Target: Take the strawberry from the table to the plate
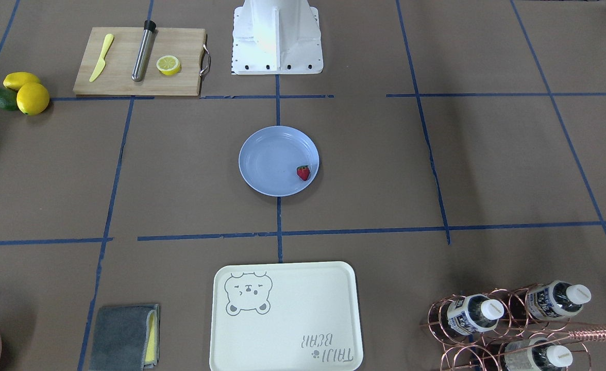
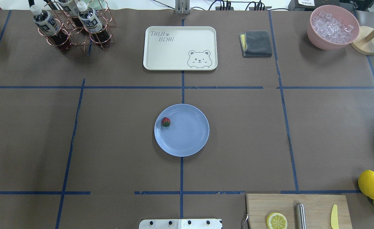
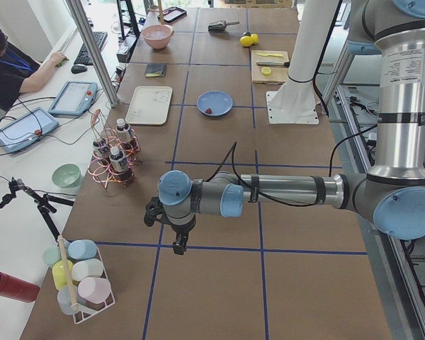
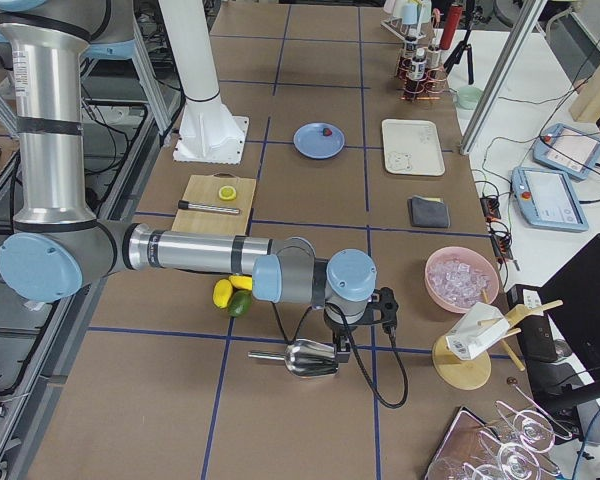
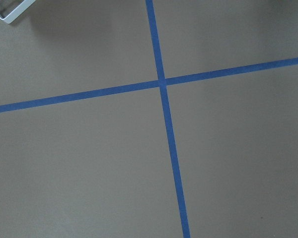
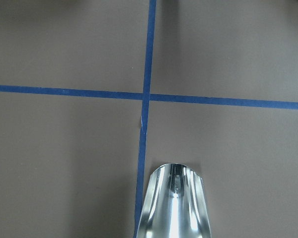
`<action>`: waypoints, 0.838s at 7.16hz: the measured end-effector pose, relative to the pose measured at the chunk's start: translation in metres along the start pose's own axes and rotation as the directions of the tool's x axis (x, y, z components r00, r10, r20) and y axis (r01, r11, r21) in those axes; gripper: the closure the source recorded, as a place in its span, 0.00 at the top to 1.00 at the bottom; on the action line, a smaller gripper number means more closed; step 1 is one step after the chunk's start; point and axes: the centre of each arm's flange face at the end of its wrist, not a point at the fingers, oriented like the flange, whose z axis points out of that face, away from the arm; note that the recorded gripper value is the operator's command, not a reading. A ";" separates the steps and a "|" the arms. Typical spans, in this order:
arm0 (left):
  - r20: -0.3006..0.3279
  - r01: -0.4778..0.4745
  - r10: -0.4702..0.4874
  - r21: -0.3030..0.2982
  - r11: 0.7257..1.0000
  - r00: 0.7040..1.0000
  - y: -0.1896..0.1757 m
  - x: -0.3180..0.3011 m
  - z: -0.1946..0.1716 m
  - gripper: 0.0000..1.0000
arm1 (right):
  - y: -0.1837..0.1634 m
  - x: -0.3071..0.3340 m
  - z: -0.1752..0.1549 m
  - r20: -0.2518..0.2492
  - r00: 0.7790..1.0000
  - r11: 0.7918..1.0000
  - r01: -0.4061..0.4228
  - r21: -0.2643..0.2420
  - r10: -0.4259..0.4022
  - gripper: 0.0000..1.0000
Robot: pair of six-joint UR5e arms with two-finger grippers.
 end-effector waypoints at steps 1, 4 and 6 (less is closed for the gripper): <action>0.000 0.005 -0.005 -0.001 1.000 1.000 0.000 0.000 0.000 1.00 | 0.000 0.000 -0.001 0.000 1.000 1.000 0.001 0.002 -0.001 1.00; -0.002 0.077 -0.077 -0.006 0.997 0.997 0.001 -0.002 0.002 1.00 | -0.001 -0.001 -0.002 0.000 1.000 1.000 0.001 0.005 -0.001 1.00; -0.002 0.094 -0.094 -0.007 0.996 0.996 0.002 -0.003 0.003 1.00 | -0.001 -0.001 -0.003 0.001 1.000 1.000 0.000 0.006 0.000 1.00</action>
